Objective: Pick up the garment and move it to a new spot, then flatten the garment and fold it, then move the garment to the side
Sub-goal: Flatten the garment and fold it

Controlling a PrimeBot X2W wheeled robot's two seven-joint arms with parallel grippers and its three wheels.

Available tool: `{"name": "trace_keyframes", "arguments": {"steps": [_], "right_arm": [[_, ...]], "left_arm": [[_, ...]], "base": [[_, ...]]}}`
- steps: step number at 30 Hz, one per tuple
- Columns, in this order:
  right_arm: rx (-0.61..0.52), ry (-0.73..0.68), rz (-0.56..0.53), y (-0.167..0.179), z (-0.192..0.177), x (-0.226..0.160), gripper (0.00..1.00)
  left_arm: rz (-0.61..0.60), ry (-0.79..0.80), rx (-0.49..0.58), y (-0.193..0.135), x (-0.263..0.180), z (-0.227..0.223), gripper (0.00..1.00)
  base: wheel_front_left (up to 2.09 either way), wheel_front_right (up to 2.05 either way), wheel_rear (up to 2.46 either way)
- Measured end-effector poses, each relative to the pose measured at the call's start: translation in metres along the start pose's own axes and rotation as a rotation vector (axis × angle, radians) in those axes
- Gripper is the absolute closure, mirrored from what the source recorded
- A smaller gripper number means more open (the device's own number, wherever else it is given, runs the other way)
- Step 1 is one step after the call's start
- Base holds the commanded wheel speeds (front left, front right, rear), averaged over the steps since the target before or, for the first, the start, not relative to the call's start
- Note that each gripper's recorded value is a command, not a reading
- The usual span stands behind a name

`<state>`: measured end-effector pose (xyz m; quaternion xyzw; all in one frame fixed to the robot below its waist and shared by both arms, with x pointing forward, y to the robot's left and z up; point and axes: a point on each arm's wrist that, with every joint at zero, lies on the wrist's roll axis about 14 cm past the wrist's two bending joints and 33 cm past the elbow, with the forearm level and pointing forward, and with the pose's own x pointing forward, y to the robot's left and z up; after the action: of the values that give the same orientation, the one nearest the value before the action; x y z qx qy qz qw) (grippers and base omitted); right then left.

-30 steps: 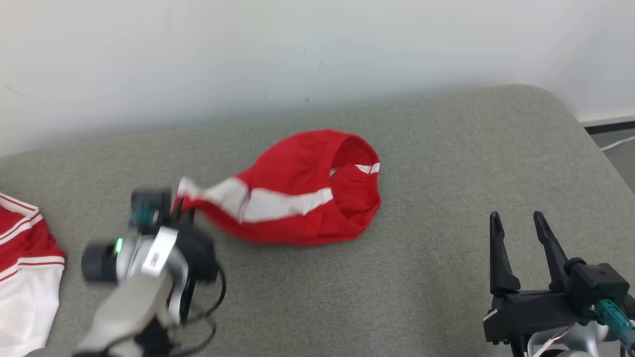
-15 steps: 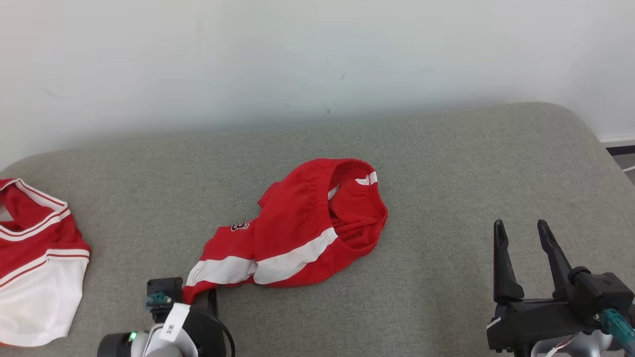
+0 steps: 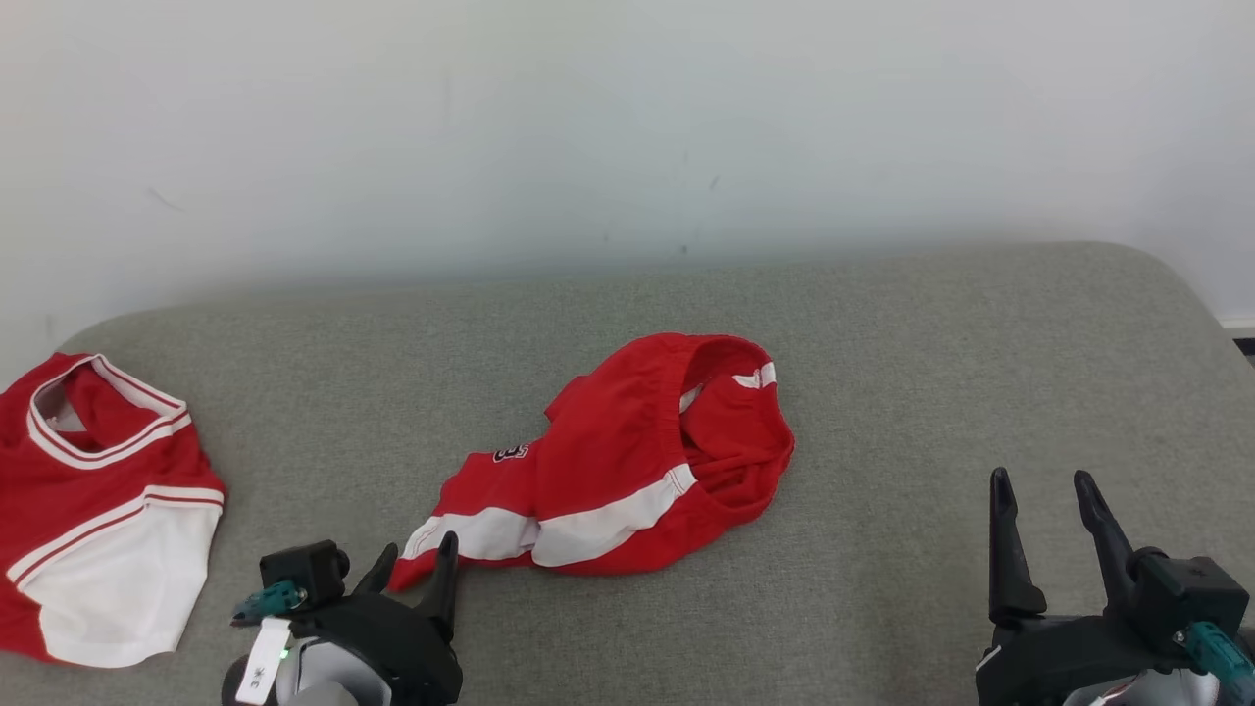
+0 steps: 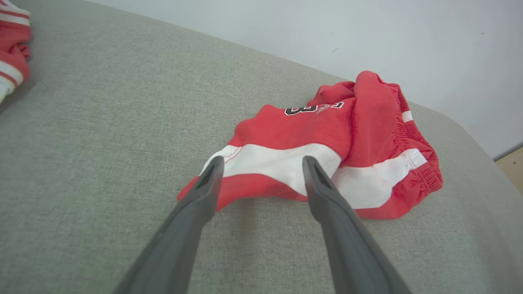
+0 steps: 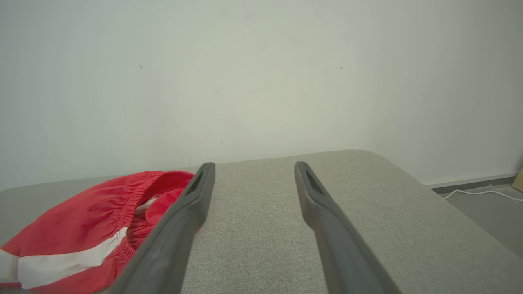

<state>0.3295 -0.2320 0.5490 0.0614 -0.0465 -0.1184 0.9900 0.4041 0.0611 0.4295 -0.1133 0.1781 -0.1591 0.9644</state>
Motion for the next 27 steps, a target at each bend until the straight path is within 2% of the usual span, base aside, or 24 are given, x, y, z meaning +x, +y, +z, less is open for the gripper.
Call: {"name": "trace_keyframes", "arguments": {"steps": [3, 8, 12, 16, 21, 27], "right_arm": [[0.015, 0.028, 0.015, 0.005, -0.008, 0.000, 0.00], [0.045, 0.065, 0.060, 0.015, -0.019, -0.003, 0.00], [0.077, 0.101, 0.085, 0.021, -0.030, -0.010, 0.00], [0.087, 0.123, 0.132, 0.033, -0.035, -0.011, 0.00], [0.096, 0.137, 0.154, 0.039, -0.039, -0.016, 0.00], [0.096, 0.179, 0.174, 0.045, -0.050, -0.023, 0.00]], "left_arm": [[-0.004, -0.059, -0.041, 0.002, -0.009, 0.012, 0.00], [0.085, -0.155, -0.079, 0.023, -0.032, 0.028, 0.00], [0.083, -0.228, 0.054, 0.028, -0.059, 0.039, 0.00], [0.071, -0.281, 0.099, 0.027, -0.080, 0.045, 0.00], [0.075, -0.360, 0.039, 0.024, -0.102, 0.057, 0.00], [0.087, -0.333, 0.000, 0.027, -0.116, 0.039, 0.00]], "base": [[0.00, 0.00, 0.00], [0.00, 0.00, 0.00], [0.00, 0.00, 0.00], [0.00, 0.00, 0.00], [0.00, 0.00, 0.00], [0.00, 0.00, 0.00]]}}
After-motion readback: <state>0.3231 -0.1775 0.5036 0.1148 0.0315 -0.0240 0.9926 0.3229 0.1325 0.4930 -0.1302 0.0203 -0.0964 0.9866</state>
